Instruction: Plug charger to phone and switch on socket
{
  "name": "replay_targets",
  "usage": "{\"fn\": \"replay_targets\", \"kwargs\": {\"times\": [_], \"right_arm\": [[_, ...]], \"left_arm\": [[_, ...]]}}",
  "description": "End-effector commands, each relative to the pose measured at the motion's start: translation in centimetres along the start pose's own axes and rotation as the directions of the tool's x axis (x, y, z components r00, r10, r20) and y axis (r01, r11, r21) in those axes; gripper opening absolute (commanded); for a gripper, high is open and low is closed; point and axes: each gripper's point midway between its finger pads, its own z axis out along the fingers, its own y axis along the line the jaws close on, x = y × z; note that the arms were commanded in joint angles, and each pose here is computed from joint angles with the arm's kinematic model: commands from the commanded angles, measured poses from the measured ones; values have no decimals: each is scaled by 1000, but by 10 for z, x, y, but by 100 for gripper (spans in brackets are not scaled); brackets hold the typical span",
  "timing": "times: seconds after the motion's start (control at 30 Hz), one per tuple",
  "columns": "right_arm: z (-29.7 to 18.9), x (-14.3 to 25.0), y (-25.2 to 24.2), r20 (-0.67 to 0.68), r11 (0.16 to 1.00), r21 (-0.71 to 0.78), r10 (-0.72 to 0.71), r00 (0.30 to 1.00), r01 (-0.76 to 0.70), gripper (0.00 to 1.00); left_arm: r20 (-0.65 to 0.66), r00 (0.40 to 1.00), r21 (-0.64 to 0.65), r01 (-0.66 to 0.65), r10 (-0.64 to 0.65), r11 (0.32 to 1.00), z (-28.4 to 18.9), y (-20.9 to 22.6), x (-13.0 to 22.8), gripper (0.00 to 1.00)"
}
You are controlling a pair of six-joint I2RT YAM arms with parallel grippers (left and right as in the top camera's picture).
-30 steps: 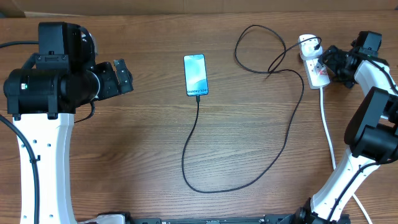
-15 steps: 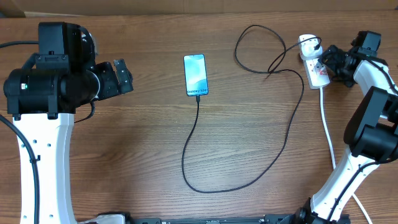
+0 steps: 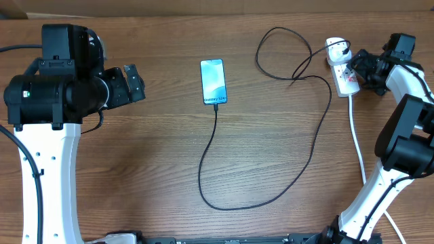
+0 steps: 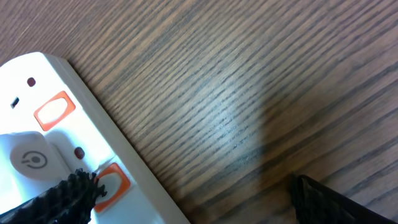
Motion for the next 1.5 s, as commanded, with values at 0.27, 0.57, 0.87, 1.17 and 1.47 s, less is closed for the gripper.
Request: {"fn": "replay_targets", "kwargs": {"times": [0.27,0.57,0.87,1.17,1.47], "right_arm": [[31,54,0,-157,999,-2,-35,987,35,100],[-15,14,15,-68,999,-33,-33,997,31,100],[-122,-35,25,112,999,-42,-27,993,32,100],[-255,-41,21,244,998,-67,4,970,12,100],[-354,9,18,258,993,-98,84,963,-60,100]], "left_arm": [[11,1000,0,4,-4,1000,-3,-1,0,100],[11,1000,0,4,-4,1000,-3,-1,0,100],[11,1000,0,4,-4,1000,-3,-1,0,100],[11,1000,0,4,-4,1000,-3,-1,0,100],[11,1000,0,4,-4,1000,-3,-1,0,99]]}}
